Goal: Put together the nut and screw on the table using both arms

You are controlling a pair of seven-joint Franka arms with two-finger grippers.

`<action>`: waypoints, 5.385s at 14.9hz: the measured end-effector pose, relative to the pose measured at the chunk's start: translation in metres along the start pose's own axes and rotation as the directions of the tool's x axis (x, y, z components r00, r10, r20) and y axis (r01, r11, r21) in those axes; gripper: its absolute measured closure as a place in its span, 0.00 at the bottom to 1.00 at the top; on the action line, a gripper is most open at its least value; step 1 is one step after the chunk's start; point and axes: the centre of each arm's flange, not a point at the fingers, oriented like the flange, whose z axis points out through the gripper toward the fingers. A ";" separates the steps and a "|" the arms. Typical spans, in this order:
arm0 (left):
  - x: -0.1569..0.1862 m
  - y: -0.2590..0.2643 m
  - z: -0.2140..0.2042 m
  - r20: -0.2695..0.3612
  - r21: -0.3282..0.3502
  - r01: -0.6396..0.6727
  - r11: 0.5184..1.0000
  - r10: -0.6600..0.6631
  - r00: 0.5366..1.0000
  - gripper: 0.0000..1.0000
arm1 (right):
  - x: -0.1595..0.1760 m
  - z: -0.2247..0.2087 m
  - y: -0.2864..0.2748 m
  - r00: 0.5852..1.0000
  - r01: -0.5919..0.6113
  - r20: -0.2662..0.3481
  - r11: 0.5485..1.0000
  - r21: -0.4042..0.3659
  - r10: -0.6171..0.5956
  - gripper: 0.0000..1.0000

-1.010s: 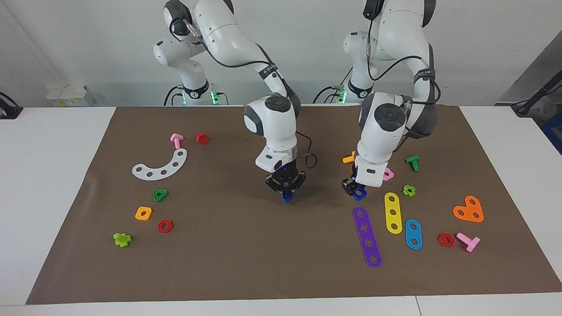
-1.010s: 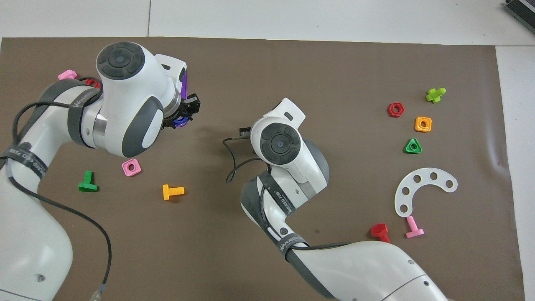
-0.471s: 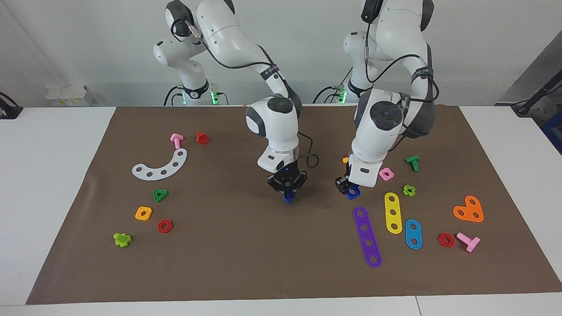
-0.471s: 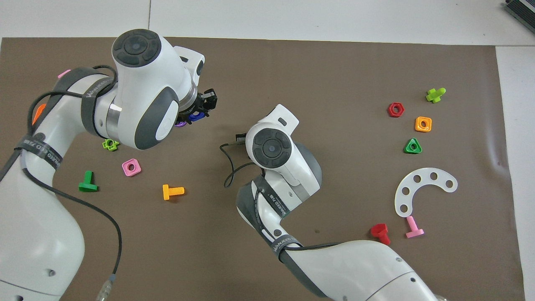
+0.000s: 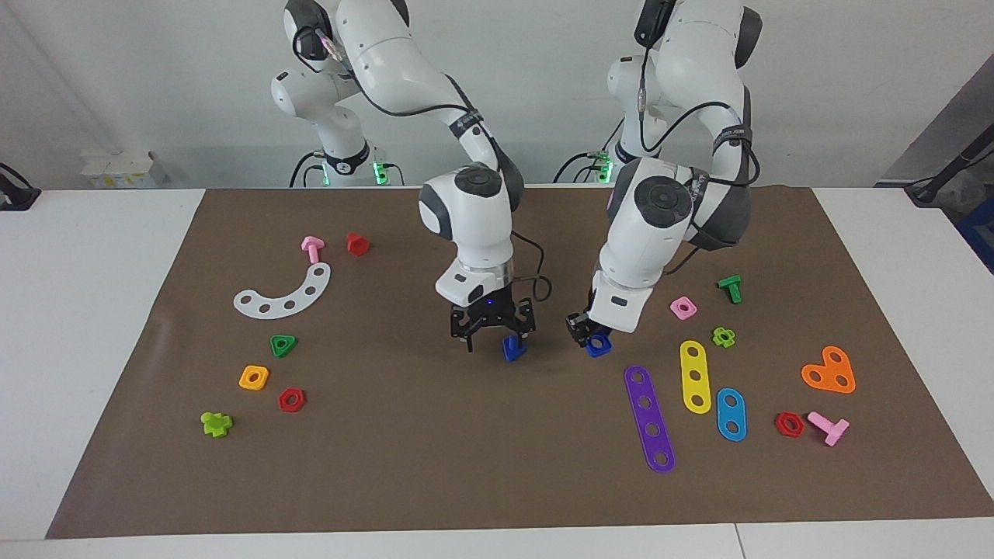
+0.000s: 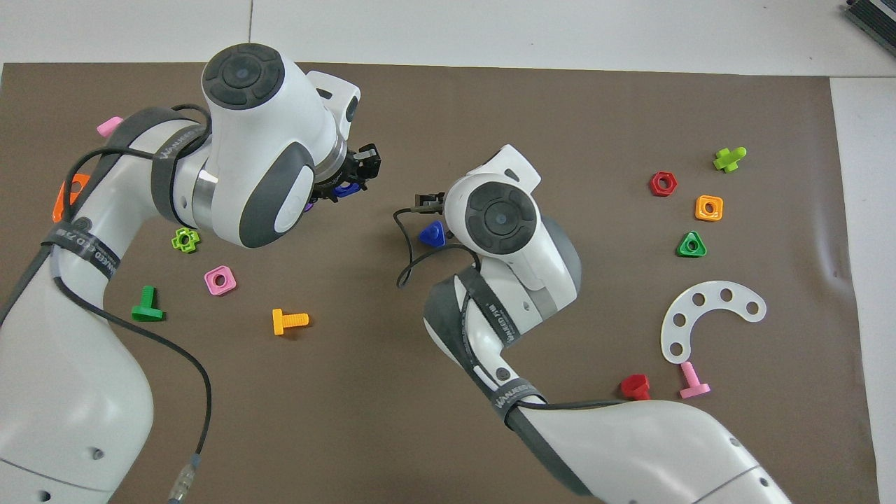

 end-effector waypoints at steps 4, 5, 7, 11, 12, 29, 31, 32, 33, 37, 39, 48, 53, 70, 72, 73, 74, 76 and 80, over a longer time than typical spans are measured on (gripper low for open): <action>-0.035 0.044 0.013 -0.001 -0.038 -0.069 0.997 0.069 0.998 0.53 | 0.043 -0.084 0.099 0.999 -0.018 0.046 0.999 -0.046 0.020 0.00; -0.048 0.058 0.021 0.004 -0.045 -0.089 0.995 0.090 0.996 0.53 | 0.049 -0.099 0.124 0.998 -0.021 0.064 0.998 -0.057 0.025 0.00; -0.071 0.080 0.036 0.012 -0.050 -0.113 0.992 0.114 0.993 0.53 | 0.052 -0.123 0.169 0.991 -0.036 0.127 0.997 -0.066 0.045 0.00; -0.088 0.096 0.051 0.019 -0.051 -0.125 0.991 0.126 0.992 0.53 | 0.042 -0.157 0.249 0.960 -0.052 0.271 0.996 -0.077 0.071 0.00; -0.087 0.096 0.053 0.020 -0.049 -0.124 0.991 0.125 0.992 0.53 | 0.038 -0.161 0.265 0.951 -0.064 0.296 0.995 -0.083 0.086 0.00; -0.099 0.085 0.105 0.027 -0.029 -0.128 0.991 0.129 0.991 0.53 | 0.011 -0.259 0.401 0.953 -0.012 0.302 0.999 -0.051 0.027 0.00; -0.099 0.083 0.107 0.023 -0.022 -0.132 0.991 0.133 0.991 0.53 | 0.015 -0.280 0.397 0.958 0.005 0.287 0.997 -0.075 0.016 0.00; -0.099 0.083 0.107 0.023 -0.021 -0.133 0.991 0.133 0.991 0.53 | 0.016 -0.288 0.395 0.958 0.013 0.287 0.996 -0.086 0.012 0.00; -0.099 0.083 0.107 0.021 -0.019 -0.134 0.991 0.135 0.991 0.53 | 0.017 -0.293 0.391 0.958 0.020 0.288 0.996 -0.086 0.006 0.00; -0.097 0.083 0.107 -0.004 -0.009 -0.151 0.989 0.151 0.989 0.53 | 0.014 -0.290 0.383 0.949 0.034 0.316 0.996 -0.079 -0.008 0.00; -0.097 0.083 0.106 -0.010 -0.012 -0.152 0.988 0.152 0.988 0.49 | 0.011 -0.286 0.373 0.940 0.035 0.340 0.997 -0.074 -0.008 0.00; -0.076 0.075 0.074 0.008 0.050 -0.130 0.990 0.130 0.992 0.00 | 0.006 -0.274 0.360 0.932 0.022 0.364 0.997 -0.077 0.008 0.00; -0.012 0.004 -0.023 0.032 0.080 -0.196 0.977 0.194 0.980 0.00 | 0.005 -0.277 0.359 0.933 0.024 0.359 0.997 -0.076 0.005 0.00; 0.059 -0.289 -0.187 0.063 0.094 -0.433 0.896 0.429 0.901 0.00 | 0.005 -0.278 0.350 0.934 0.040 0.357 0.997 -0.070 -0.012 0.00; 0.045 -0.291 -0.208 0.053 0.103 -0.431 0.897 0.428 0.902 0.00 | 0.005 -0.278 0.350 0.934 0.040 0.357 0.997 -0.070 -0.012 0.00; 0.040 -0.291 -0.214 0.053 0.105 -0.430 0.896 0.427 0.903 0.00 | 0.005 -0.278 0.350 0.934 0.040 0.357 0.997 -0.070 -0.012 0.00; 0.037 -0.291 -0.219 0.055 0.106 -0.430 0.897 0.427 0.903 0.00 | 0.005 -0.278 0.350 0.934 0.040 0.357 0.997 -0.070 -0.012 0.00; 0.034 -0.292 -0.223 0.067 0.105 -0.430 0.897 0.425 0.903 0.00 | 0.005 -0.278 0.350 0.934 0.040 0.357 0.997 -0.070 -0.012 0.00; 0.033 -0.292 -0.226 0.070 0.104 -0.429 0.897 0.424 0.903 0.00 | 0.005 -0.278 0.350 0.934 0.040 0.357 0.997 -0.070 -0.012 0.00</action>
